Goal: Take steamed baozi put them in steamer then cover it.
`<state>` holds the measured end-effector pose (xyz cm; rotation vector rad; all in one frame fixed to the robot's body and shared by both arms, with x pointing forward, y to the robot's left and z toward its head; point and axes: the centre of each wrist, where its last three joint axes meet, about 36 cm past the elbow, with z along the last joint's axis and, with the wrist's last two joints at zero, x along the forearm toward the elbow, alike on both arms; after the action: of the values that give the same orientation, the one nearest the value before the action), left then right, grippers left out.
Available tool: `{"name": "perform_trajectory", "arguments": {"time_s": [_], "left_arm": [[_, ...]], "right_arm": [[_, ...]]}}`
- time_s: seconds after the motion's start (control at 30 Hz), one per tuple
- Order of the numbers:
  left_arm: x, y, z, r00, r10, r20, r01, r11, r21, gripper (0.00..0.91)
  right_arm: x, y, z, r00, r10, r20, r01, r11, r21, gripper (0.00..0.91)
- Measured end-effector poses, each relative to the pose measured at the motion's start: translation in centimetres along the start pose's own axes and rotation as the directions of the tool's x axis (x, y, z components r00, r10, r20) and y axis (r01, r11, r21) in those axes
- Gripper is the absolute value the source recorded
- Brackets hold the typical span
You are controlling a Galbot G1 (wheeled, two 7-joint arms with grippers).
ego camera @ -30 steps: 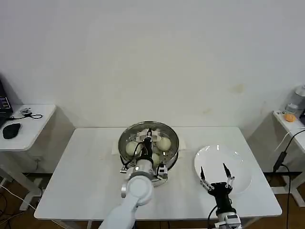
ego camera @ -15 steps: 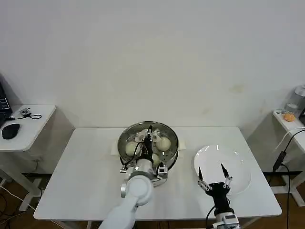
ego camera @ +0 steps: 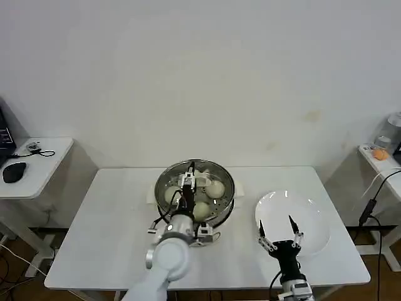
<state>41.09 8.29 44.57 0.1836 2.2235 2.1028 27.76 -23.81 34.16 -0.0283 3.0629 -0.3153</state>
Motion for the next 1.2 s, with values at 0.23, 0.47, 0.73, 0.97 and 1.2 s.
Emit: {"name": "perform_trajectory", "arguments": {"time_s": [0.23, 0.47, 0.73, 0.97, 1.2], "left_arm": [[3.0, 1.8, 2.0, 0.999, -0.039, 0.034, 0.039, 0.999, 0.019, 0.907], [7.2, 3.5, 5.2, 0.992, -0.103, 0.068, 0.091, 0.984, 0.156, 0.907], [10.3, 0.4, 12.3, 0.993, -0.116, -0.022, 0.111, 0.861, 0.496, 0.907], [14.1, -2.2, 17.9, 0.988, -0.073, -0.138, 0.154, 0.607, 0.78, 0.907], [17.7, -3.5, 20.4, 0.969, -0.037, -0.245, 0.239, 0.403, 0.884, 0.907]], "right_arm": [[0.2, -0.1, 0.1, 1.0, 0.002, -0.006, -0.002, 1.0, -0.001, 0.907], [0.9, -0.5, -0.1, 1.0, -0.01, -0.028, 0.01, 1.0, -0.011, 0.907], [2.3, -2.3, -0.6, 0.996, -0.052, -0.068, 0.05, 0.998, -0.024, 0.907], [3.1, -2.9, -1.6, 0.992, -0.081, -0.1, 0.075, 0.995, -0.06, 0.907], [3.8, -3.2, -2.1, 0.985, -0.11, -0.135, 0.098, 0.991, -0.092, 0.907]]}}
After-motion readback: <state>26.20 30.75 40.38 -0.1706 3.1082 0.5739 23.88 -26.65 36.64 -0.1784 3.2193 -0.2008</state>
